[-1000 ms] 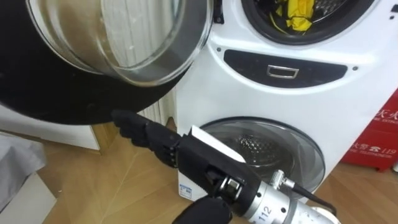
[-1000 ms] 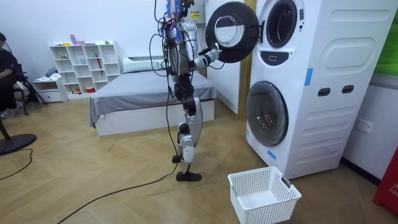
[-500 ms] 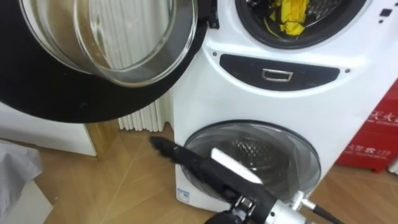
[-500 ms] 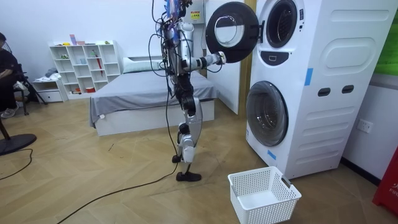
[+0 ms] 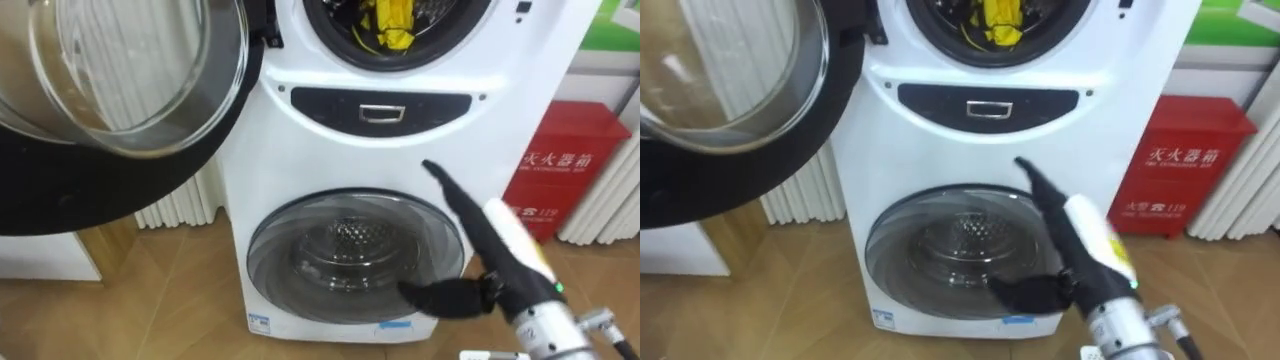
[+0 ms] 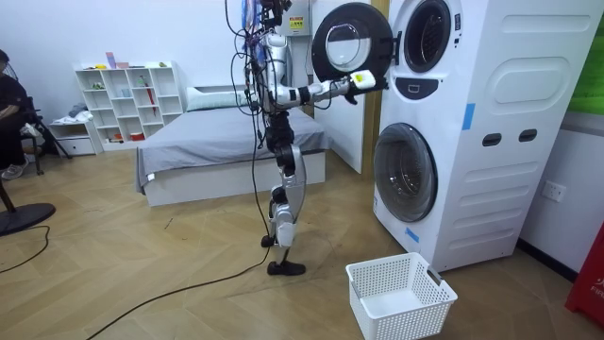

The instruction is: Pick clothes from washing machine

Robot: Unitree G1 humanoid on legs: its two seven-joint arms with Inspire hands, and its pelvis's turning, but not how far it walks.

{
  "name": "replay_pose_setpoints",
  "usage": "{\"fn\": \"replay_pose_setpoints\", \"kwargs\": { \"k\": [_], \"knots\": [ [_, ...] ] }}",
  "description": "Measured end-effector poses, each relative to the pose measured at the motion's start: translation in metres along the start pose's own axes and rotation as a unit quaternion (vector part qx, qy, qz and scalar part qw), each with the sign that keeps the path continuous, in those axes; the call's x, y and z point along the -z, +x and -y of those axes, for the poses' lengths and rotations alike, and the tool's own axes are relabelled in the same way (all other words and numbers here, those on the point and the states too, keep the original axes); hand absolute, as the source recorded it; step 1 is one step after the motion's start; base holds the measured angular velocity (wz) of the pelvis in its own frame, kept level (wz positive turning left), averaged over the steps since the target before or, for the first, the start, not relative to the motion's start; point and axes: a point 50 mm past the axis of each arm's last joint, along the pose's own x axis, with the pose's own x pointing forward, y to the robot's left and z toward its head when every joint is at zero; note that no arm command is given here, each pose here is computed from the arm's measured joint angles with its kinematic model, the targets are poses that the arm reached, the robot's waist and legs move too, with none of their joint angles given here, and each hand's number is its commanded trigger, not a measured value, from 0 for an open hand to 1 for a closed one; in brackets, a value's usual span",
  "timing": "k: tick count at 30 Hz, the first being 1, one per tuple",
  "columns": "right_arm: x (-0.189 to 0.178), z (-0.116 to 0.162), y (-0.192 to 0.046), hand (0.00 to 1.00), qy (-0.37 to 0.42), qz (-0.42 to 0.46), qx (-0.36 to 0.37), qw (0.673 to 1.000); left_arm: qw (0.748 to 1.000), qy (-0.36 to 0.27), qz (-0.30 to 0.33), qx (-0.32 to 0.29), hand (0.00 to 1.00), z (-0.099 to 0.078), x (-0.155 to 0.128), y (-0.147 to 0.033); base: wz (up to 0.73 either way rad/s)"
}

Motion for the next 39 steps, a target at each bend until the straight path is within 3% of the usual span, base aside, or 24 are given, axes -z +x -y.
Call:
{"fn": "replay_pose_setpoints", "kwargs": {
  "k": [8, 28, 39],
  "knots": [
    [-0.026, 0.032, 0.035, 0.00, -0.034, 0.067, 0.086, 0.993, 1.000, -0.014, -0.008, -0.005, 0.00, -0.003, -0.001, 0.000, 0.00],
    [-0.016, 0.046, 0.062, 0.00, -0.141, 0.018, 0.097, 0.985, 1.000, -0.013, -0.025, -0.010, 0.00, -0.009, -0.003, 0.000, 0.03],
    [-0.020, 0.056, 0.080, 0.00, -0.145, 0.016, 0.117, 0.982, 0.999, -0.009, -0.030, -0.024, 0.00, -0.017, -0.002, -0.001, 0.08]
  ]
}}
